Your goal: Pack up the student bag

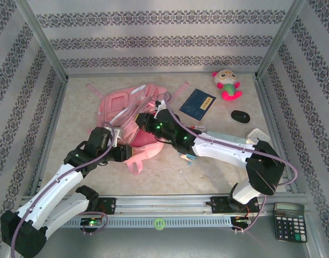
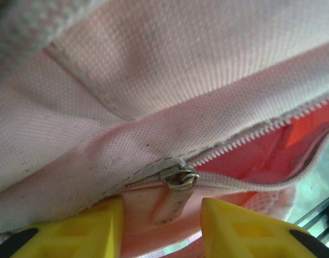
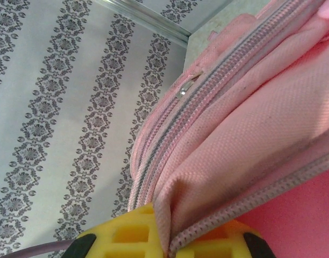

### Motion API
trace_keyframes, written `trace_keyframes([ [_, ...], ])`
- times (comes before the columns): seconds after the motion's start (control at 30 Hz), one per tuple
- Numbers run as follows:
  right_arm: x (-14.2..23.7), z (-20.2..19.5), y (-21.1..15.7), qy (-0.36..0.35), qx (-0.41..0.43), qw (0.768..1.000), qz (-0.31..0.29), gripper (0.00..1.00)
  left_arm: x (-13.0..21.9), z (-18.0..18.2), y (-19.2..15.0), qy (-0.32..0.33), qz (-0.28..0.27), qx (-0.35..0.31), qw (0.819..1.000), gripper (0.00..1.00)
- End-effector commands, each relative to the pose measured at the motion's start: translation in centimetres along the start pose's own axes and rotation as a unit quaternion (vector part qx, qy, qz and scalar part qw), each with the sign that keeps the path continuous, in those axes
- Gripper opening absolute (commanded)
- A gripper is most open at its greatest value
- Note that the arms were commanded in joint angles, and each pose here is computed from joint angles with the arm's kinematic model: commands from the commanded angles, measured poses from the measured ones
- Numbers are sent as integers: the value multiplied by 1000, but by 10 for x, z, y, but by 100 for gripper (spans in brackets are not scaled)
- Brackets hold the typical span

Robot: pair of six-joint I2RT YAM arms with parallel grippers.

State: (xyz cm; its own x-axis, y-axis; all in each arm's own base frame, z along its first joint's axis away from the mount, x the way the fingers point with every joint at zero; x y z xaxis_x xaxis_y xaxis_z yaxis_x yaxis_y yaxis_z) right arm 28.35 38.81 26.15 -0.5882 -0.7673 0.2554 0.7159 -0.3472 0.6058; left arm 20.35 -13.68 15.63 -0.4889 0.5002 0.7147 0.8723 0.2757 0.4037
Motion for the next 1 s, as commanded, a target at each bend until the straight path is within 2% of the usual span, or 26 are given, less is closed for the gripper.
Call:
trace_keyframes([
  [0.0,9,50,33,58,8,996,-61,0,-6,-10,13,-15,-32,13,999,33],
  [0.3,5,45,22,34,26,998,-46,0,-4,-18,26,-29,-65,45,996,8],
  [0.47,5,44,20,30,33,998,-43,0,-6,-14,24,-23,-66,51,996,1],
  [0.67,11,44,16,32,70,997,-23,0,2,11,24,55,-83,55,994,0],
  [0.8,17,28,5,18,98,995,1,0,9,14,26,67,-93,55,992,0],
  [0.97,23,9,-6,22,92,995,29,0,11,28,24,107,-95,43,989,0],
])
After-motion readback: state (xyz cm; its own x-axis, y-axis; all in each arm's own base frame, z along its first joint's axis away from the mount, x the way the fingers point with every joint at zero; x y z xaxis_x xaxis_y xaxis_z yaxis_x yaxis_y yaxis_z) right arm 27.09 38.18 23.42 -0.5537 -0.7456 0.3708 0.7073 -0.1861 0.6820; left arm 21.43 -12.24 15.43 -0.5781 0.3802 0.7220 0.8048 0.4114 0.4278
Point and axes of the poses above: each hand's point on the last joint's axis, 136 mm out from that joint toward the fingers, its own x axis back along the fingers, its own z axis along the line the jaws close on, y = z × x, the point moved 2 cm from there along x, back along the fingers, and after that the axes turned 14 degrees about x, right-handed, at the moved point
